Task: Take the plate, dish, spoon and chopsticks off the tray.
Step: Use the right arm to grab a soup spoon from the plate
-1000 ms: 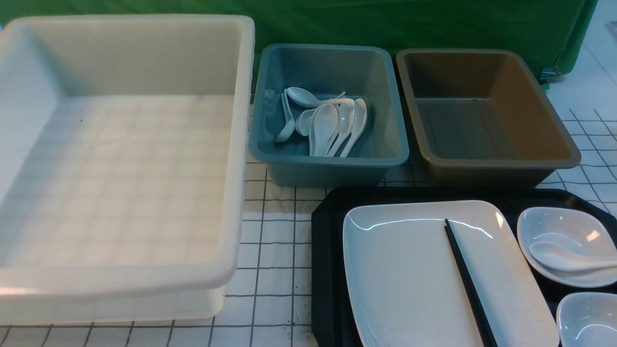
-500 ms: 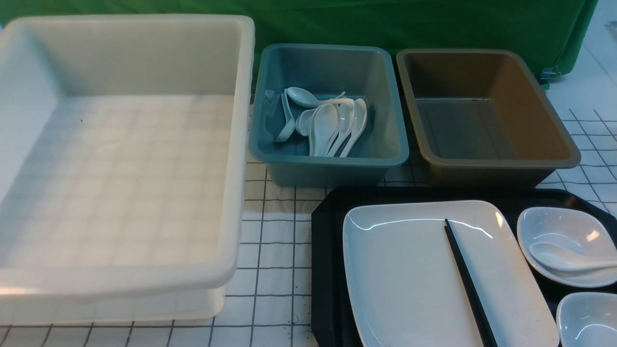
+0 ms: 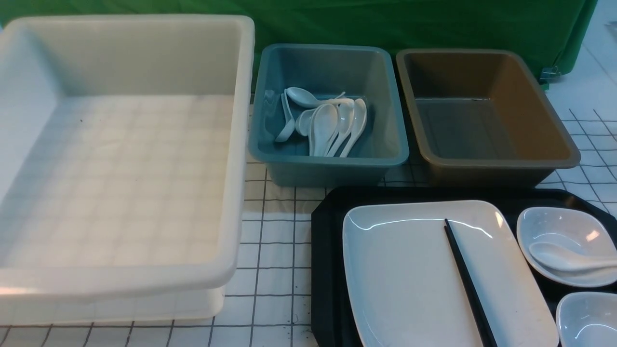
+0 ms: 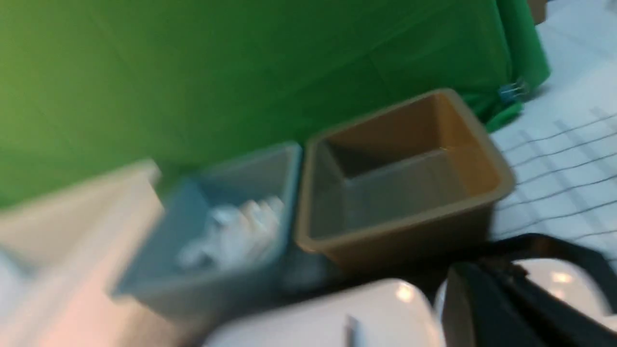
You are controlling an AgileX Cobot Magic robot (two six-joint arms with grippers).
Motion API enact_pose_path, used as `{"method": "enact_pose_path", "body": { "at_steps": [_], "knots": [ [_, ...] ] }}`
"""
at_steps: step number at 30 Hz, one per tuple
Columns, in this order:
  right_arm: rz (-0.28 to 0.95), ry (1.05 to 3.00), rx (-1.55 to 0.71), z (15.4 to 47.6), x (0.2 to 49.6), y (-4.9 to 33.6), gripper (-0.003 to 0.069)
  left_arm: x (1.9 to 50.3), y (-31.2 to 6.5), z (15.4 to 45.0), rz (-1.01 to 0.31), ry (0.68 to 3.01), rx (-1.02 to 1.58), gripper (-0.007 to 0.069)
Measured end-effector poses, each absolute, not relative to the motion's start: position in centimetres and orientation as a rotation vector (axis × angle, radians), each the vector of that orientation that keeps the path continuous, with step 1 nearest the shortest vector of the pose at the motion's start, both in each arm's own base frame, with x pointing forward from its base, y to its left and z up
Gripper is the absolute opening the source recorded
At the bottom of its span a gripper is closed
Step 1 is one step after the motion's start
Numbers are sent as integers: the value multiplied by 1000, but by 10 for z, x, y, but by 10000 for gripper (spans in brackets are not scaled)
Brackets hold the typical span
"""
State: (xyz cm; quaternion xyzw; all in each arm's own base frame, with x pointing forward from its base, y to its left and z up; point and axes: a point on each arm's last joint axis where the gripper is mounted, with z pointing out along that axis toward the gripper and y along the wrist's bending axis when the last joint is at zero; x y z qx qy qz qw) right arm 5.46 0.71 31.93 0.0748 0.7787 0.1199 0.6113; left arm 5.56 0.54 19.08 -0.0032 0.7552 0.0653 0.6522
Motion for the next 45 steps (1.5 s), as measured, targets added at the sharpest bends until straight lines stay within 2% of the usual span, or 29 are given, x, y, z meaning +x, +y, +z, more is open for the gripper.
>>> {"method": "enact_pose_path", "body": {
  "at_steps": [3,4,5,8,12,15,17,18,19,20,21,22,23,27,31,32,35,45],
  "knots": [
    [59,2120,92,345,73,0,30,56,5,191,148,1714,-7,21],
    [43,2167,91,345,74,0,30,56,5,191,148,1714,-7,21],
    [-54,2345,79,349,89,-5,30,56,5,191,148,1714,-7,21],
    [-242,2654,70,348,120,-13,30,56,5,191,148,1714,-7,21],
    [-337,2796,-4,335,162,-15,31,56,5,191,148,1714,-7,21],
    [-391,2937,-69,310,196,-15,54,56,5,191,148,1714,-7,21],
    [-464,3048,-137,286,221,-17,130,56,5,191,148,1714,-7,21],
    [-471,3055,-141,284,223,-17,139,56,5,191,148,1714,-7,21],
    [-541,3111,-192,270,236,-20,225,56,5,191,148,1714,-7,21],
    [-580,3136,-225,262,243,-21,274,56,5,191,148,1714,-7,21],
    [-620,3155,-250,256,249,-23,321,56,5,191,148,1714,-7,21],
    [-620,3155,-250,256,249,-23,330,56,5,191,148,1714,-7,21],
    [-695,3174,-301,247,259,-26,393,56,5,191,148,1714,-7,21],
    [-808,3174,-464,239,272,-32,470,56,5,191,148,1714,-7,21],
    [-798,3145,-781,227,282,-31,478,56,5,191,148,1714,-7,21],
    [-795,3140,-800,227,283,-31,478,56,5,191,148,1714,-7,21],
    [-762,3081,-1085,214,292,-30,478,56,5,191,148,1714,-7,21],
    [-745,2905,-1542,187,311,-29,478,56,5,191,148,1714,-7,21]
  ]
}}
